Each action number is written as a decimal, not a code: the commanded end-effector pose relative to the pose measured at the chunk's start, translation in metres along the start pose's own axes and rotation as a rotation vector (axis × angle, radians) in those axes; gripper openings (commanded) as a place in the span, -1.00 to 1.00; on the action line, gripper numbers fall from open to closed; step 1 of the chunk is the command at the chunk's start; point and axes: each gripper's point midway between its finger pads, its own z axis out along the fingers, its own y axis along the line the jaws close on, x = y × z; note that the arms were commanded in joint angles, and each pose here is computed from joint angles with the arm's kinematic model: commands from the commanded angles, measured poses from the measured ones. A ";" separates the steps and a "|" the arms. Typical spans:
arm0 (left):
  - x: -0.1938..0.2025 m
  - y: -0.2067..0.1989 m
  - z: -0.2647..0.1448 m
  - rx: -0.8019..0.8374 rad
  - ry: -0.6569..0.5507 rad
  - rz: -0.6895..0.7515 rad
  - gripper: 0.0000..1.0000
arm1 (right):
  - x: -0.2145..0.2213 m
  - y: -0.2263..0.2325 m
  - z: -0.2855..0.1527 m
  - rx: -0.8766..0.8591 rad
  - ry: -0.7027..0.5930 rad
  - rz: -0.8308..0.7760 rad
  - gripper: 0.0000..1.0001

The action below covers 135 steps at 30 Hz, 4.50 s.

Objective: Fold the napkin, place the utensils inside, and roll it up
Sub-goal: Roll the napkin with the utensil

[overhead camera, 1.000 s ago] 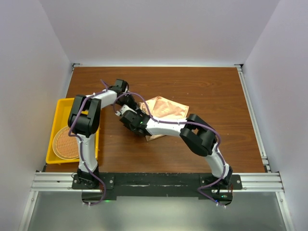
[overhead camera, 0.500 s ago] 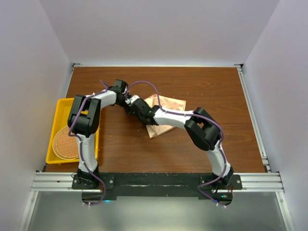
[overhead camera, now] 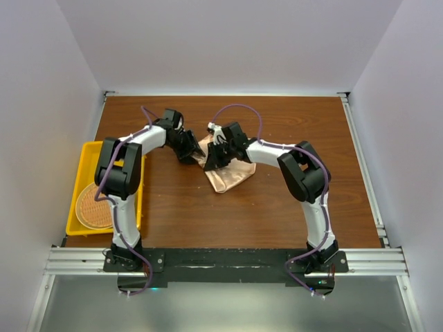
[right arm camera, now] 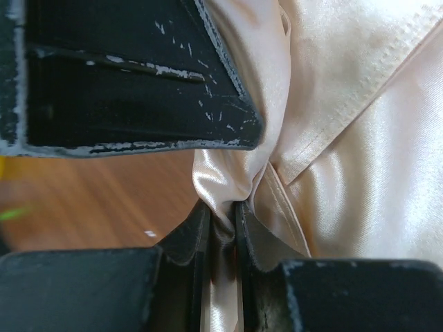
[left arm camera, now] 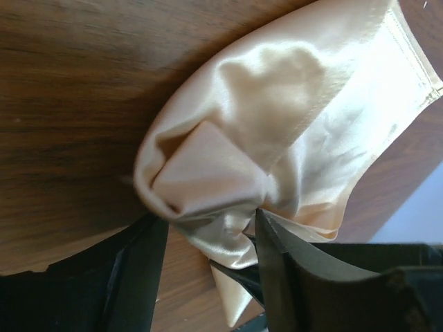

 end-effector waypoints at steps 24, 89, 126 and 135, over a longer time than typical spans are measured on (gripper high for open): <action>0.037 -0.020 -0.018 0.120 -0.046 -0.056 0.40 | 0.054 -0.004 0.005 -0.474 0.064 0.567 -1.00; 0.027 0.058 0.047 0.284 -0.193 0.104 -1.00 | 0.015 -0.025 -0.046 -0.167 0.177 0.341 0.01; 0.026 0.070 0.058 0.174 -0.030 0.103 -1.00 | 0.084 0.005 -0.071 0.274 0.259 -0.300 -0.46; 0.026 0.072 0.061 0.161 -0.006 0.104 -1.00 | 0.054 0.009 -0.087 0.220 0.212 -0.253 0.33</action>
